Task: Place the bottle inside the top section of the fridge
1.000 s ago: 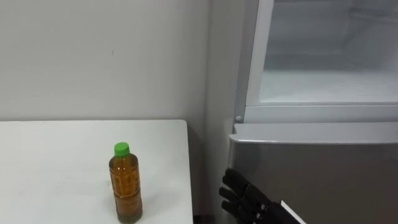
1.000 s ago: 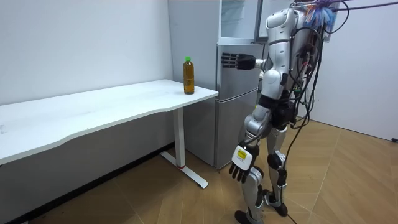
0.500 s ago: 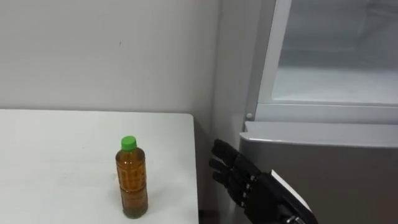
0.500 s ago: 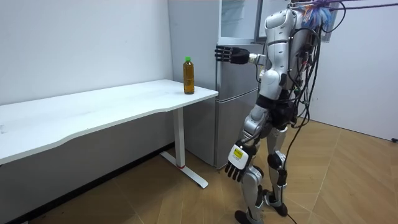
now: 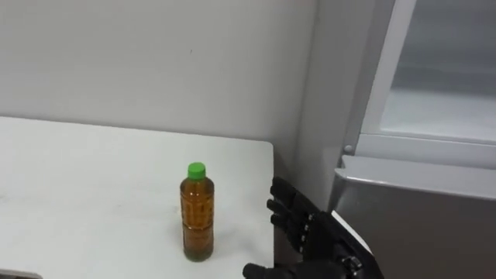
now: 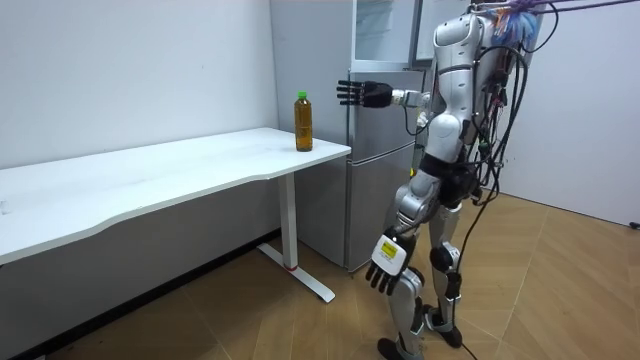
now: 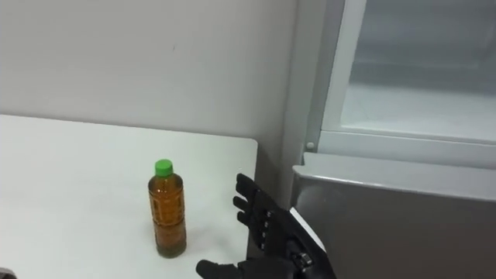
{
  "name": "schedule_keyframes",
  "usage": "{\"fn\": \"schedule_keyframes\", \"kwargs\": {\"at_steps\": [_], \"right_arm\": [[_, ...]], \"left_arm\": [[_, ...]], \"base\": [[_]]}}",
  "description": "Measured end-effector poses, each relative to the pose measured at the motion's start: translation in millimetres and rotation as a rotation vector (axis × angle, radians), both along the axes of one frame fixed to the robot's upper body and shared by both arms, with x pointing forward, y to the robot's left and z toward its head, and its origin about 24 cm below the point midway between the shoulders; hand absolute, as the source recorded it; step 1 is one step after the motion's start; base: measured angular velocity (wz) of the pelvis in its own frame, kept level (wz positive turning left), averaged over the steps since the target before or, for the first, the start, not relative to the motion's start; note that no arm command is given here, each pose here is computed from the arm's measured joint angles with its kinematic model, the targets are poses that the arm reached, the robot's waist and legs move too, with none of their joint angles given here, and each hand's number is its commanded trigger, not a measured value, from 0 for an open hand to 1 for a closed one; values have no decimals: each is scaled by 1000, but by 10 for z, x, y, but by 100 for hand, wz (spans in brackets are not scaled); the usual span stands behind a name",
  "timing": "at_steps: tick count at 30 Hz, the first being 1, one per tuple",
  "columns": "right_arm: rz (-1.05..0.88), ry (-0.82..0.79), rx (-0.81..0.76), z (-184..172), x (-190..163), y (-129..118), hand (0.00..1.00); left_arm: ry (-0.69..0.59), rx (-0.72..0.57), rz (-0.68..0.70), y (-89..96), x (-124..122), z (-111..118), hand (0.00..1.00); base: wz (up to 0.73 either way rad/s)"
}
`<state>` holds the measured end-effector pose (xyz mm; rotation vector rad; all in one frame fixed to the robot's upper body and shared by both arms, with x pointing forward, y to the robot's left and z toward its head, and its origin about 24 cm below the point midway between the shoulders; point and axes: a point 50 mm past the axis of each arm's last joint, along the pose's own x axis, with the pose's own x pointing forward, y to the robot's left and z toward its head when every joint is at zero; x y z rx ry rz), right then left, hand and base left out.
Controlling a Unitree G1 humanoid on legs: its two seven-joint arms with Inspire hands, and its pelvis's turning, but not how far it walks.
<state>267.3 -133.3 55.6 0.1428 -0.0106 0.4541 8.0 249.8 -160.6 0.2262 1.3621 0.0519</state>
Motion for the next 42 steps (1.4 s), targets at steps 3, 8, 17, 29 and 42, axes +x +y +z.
{"fn": "schedule_keyframes", "kwargs": {"at_steps": [3, 8, 17, 29, 42], "right_arm": [[-56, 39, -16, -84, 39, -35, 0], [-147, 110, -52, -258, 46, -100, 0], [-314, 219, -119, -515, 61, -150, 0], [-391, 247, -130, -574, 54, -76, 0], [-392, 184, -148, -419, 208, -7, 0]], "left_arm": [[-7, 15, 5, -16, -1, -1, 0], [16, 38, -25, -13, -77, 0, 0], [21, 35, -17, -65, -102, -3, 0], [6, 91, -5, -53, -149, 22, 0], [30, 101, 1, -41, -212, 23, 0]], "base": [[19], [17], [14], [7], [6]]}}
